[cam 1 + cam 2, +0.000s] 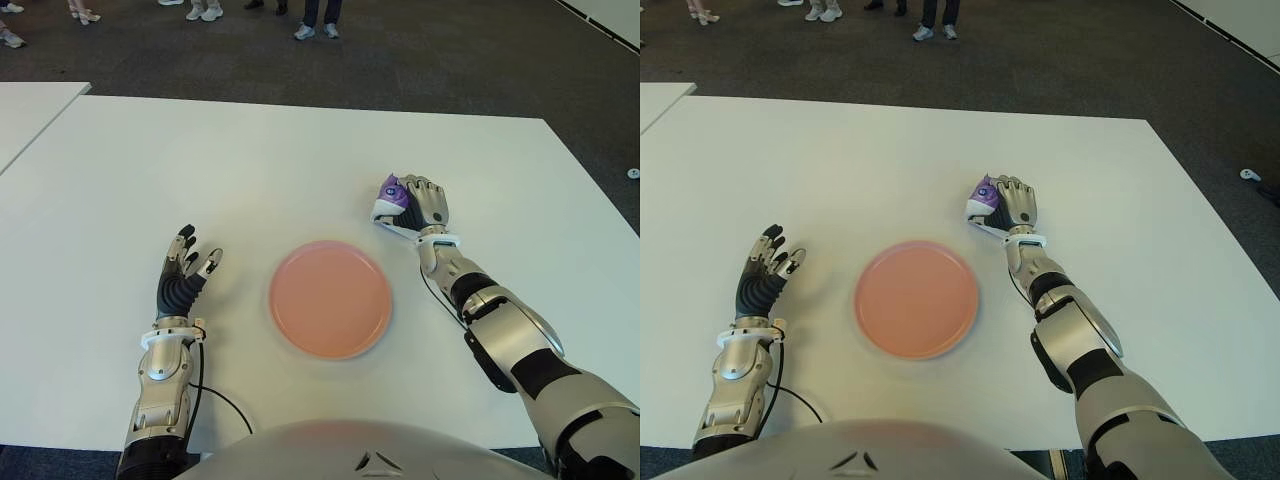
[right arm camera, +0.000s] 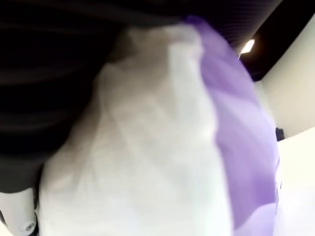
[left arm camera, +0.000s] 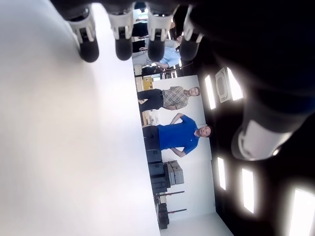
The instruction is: Put the tissue paper into the plate.
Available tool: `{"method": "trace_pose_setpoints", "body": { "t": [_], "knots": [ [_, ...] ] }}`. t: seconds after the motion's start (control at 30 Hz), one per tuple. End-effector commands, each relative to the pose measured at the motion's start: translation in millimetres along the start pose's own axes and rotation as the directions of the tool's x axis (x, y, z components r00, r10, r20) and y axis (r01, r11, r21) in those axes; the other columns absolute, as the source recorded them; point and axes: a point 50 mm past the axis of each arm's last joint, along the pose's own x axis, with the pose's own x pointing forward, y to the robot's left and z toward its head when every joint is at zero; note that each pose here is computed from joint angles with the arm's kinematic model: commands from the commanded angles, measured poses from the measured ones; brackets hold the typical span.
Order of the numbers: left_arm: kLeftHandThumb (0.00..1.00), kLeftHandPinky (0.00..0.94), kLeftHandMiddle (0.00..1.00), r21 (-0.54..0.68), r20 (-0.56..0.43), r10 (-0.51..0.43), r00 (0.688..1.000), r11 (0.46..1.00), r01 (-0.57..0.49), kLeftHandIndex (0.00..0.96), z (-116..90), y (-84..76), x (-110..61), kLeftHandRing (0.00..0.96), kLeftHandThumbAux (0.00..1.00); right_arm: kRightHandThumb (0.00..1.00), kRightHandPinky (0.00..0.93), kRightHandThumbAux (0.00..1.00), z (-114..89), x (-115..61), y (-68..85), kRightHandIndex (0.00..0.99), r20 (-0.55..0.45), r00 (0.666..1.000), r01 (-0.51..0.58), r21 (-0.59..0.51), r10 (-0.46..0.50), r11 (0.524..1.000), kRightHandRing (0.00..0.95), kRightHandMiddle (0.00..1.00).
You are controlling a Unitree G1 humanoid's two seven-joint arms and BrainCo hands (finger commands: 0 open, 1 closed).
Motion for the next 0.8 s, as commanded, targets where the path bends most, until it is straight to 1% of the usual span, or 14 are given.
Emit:
{"method": "trace_pose_setpoints", "body": {
  "t": [0.03, 0.1, 0.27, 0.4, 0.5, 0.57, 0.67, 0.73, 0.8],
  "knots": [
    [0.000, 0.000, 0.000, -0.009, -0.045, 0.016, 0.999, 1.000, -0.016, 0.000, -9, 0.7, -4.1, 0.000, 0.594, 0.855, 0.873, 0.677, -7, -67.5, 65.0, 0.401, -0.072, 0.924, -0.369, 0.082, 0.375, 0.926, 0.886, 0.543],
    [0.000, 0.000, 0.000, -0.009, -0.045, 0.015, 0.999, 1.000, -0.016, 0.000, -9, 0.4, -4.1, 0.000, 0.594, 0.855, 0.873, 0.677, -7, -67.5, 64.9, 0.400, -0.073, 0.924, -0.368, 0.084, 0.374, 0.926, 0.886, 0.542],
    [0.000, 0.000, 0.000, -0.006, -0.049, 0.015, 0.999, 1.000, -0.015, 0.000, -11, 0.4, -3.7, 0.000, 0.598, 0.855, 0.879, 0.677, -7, -62.1, 59.7, 0.401, -0.070, 0.940, -0.325, 0.099, 0.333, 0.940, 0.890, 0.542],
    [0.000, 0.000, 0.000, -0.003, -0.047, 0.013, 0.999, 1.000, -0.013, 0.000, -10, 0.3, -3.5, 0.000, 0.601, 0.854, 0.876, 0.678, -8, -51.3, 50.0, 0.400, -0.073, 0.957, -0.272, 0.116, 0.281, 0.955, 0.888, 0.543],
    [0.000, 0.000, 0.000, -0.002, -0.045, 0.010, 0.999, 1.000, -0.011, 0.000, -10, 0.3, -2.8, 0.000, 0.599, 0.854, 0.875, 0.678, -9, -35.9, 35.4, 0.399, -0.084, 0.976, -0.188, 0.152, 0.202, 0.970, 0.887, 0.543],
    [0.000, 0.000, 0.000, -0.001, -0.044, 0.011, 0.999, 1.000, -0.011, 0.000, -11, 0.1, -2.6, 0.000, 0.596, 0.853, 0.877, 0.679, -9, -32.0, 31.3, 0.398, -0.087, 0.980, -0.163, 0.165, 0.179, 0.973, 0.889, 0.542],
    [0.000, 0.000, 0.000, -0.001, -0.034, 0.011, 0.999, 1.000, -0.011, 0.000, -10, -0.2, -2.0, 0.000, 0.593, 0.854, 0.877, 0.678, -9, -24.4, 22.4, 0.399, -0.098, 0.989, -0.091, 0.202, 0.113, 0.975, 0.888, 0.542],
    [0.000, 0.000, 0.000, -0.001, -0.031, 0.010, 0.999, 1.000, -0.010, 0.000, -10, -0.3, -1.9, 0.000, 0.591, 0.854, 0.877, 0.678, -9, -23.0, 20.3, 0.398, -0.101, 0.990, -0.074, 0.212, 0.097, 0.975, 0.888, 0.542],
    [0.000, 0.000, 0.000, -0.002, -0.028, 0.011, 1.000, 1.000, -0.011, 0.000, -10, -0.2, -1.6, 0.000, 0.588, 0.854, 0.875, 0.678, -8, -17.0, 12.5, 0.398, -0.096, 0.994, -0.023, 0.235, 0.047, 0.972, 0.888, 0.541]
  ]
}}
